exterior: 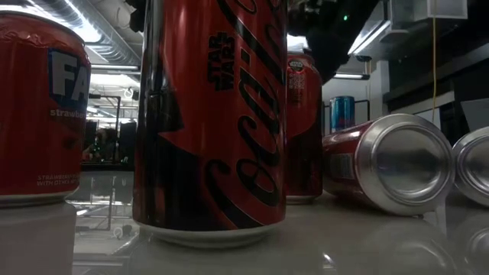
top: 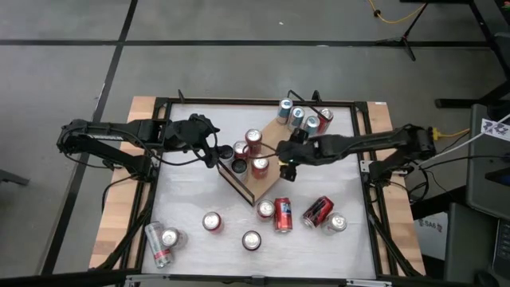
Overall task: Place canned beverage on shelf
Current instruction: Put the orange soda can on the shelf aligned with the other orange soda can
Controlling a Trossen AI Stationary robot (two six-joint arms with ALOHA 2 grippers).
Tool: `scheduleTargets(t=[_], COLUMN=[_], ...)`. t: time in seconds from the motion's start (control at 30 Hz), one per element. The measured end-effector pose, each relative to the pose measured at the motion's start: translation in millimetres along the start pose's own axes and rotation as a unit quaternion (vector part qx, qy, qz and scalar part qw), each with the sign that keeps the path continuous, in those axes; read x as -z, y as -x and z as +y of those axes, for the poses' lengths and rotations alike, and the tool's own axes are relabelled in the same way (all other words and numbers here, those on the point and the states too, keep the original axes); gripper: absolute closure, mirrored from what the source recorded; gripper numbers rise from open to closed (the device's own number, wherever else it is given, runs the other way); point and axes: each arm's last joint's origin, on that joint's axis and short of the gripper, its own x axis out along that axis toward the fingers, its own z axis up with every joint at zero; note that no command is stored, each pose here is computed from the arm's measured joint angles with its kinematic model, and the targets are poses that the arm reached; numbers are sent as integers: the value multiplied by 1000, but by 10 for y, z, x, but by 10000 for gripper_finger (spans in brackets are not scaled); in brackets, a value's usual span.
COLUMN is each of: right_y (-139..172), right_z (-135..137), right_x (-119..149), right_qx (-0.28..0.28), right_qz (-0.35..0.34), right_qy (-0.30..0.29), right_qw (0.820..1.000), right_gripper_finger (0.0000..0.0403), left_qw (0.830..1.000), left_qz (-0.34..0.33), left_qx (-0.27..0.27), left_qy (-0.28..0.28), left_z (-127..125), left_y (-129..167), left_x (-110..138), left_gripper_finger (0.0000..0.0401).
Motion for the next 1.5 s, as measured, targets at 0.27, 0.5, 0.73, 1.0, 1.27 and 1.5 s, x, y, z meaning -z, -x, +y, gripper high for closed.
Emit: scheduleTargets(t=[0.27, 0.5, 0.73, 1.0, 1.27, 1.5], right_y=[-245, -301, -346, -356, -282, -16], right_z=[108, 156, 195, 195, 157, 44], right_x=[-44, -123, -173, -170, -132, -82], right_qx=[-9, -35, -58, -57, -50, -50], right_qz=[-1, -34, -54, -52, -37, -33], right_qy=[-2, -15, -20, -20, -13, -12], right_qw=[1000, 999, 997, 997, 998, 998], right_gripper_finger=[40, 40, 40, 40, 40, 40], left_qw=[1000, 1000, 1000, 1000, 1000, 1000], left_qz=[0, 0, 0, 0, 1, 0], left_qx=[0, 0, 0, 0, 0, 0], left_qy=[0, 0, 0, 0, 0, 0], left_z=[1, 0, 1, 1, 1, 1], left_y=[0, 0, 0, 0, 0, 0], left_x=[0, 0, 0, 1, 1, 0], left_gripper_finger=[55, 55, 55, 55, 55, 55])
